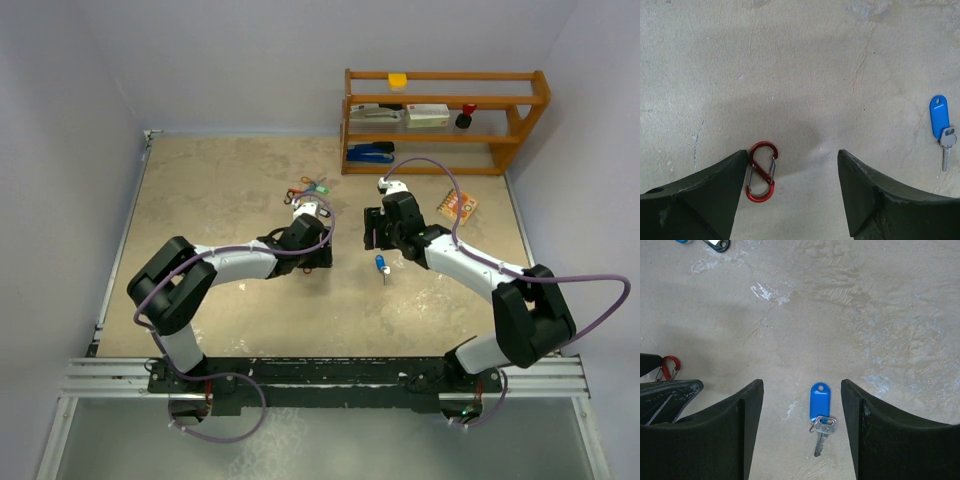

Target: Put the keys on the keyring

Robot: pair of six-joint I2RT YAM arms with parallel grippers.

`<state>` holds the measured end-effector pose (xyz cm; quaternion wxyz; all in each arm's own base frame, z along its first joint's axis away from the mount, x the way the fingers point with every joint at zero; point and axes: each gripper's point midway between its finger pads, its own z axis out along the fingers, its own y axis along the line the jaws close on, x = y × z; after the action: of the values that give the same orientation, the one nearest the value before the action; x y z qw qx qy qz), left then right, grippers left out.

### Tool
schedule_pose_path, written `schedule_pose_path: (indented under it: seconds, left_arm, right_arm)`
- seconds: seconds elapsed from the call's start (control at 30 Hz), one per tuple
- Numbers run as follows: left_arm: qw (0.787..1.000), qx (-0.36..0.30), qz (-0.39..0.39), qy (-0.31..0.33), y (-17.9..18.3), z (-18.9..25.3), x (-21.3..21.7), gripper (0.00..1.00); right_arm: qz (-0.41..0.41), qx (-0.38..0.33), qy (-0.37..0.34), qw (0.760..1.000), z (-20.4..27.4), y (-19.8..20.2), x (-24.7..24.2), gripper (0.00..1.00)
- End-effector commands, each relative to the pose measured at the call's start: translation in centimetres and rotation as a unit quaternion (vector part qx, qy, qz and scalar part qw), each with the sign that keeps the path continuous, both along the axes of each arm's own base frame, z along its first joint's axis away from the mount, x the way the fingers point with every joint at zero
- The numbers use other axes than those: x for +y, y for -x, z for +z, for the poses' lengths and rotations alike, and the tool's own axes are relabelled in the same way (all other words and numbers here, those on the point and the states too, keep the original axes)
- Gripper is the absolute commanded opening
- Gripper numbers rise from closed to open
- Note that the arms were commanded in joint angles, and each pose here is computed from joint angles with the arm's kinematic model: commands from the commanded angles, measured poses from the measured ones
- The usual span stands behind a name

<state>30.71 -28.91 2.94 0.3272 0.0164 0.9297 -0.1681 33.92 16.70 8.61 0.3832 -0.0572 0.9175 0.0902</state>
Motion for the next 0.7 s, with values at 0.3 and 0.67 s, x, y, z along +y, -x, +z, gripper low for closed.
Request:
schedule_pose_path:
  seconds: [0.3,0.67]
  left_arm:
    - [0.995,0.053,-0.006,-0.083,3.8,-3.3,3.6,0.65]
    - [0.986,0.016,0.008,-0.164,4.4,-3.9,5.2,0.6]
  right_arm:
    - [0.0,-0.031,-0.014,0.999,2.1,-1.0,0.4,0.66]
    - [0.001,-0.03,-0.014,0.999,2.0,-1.0,0.4,0.66]
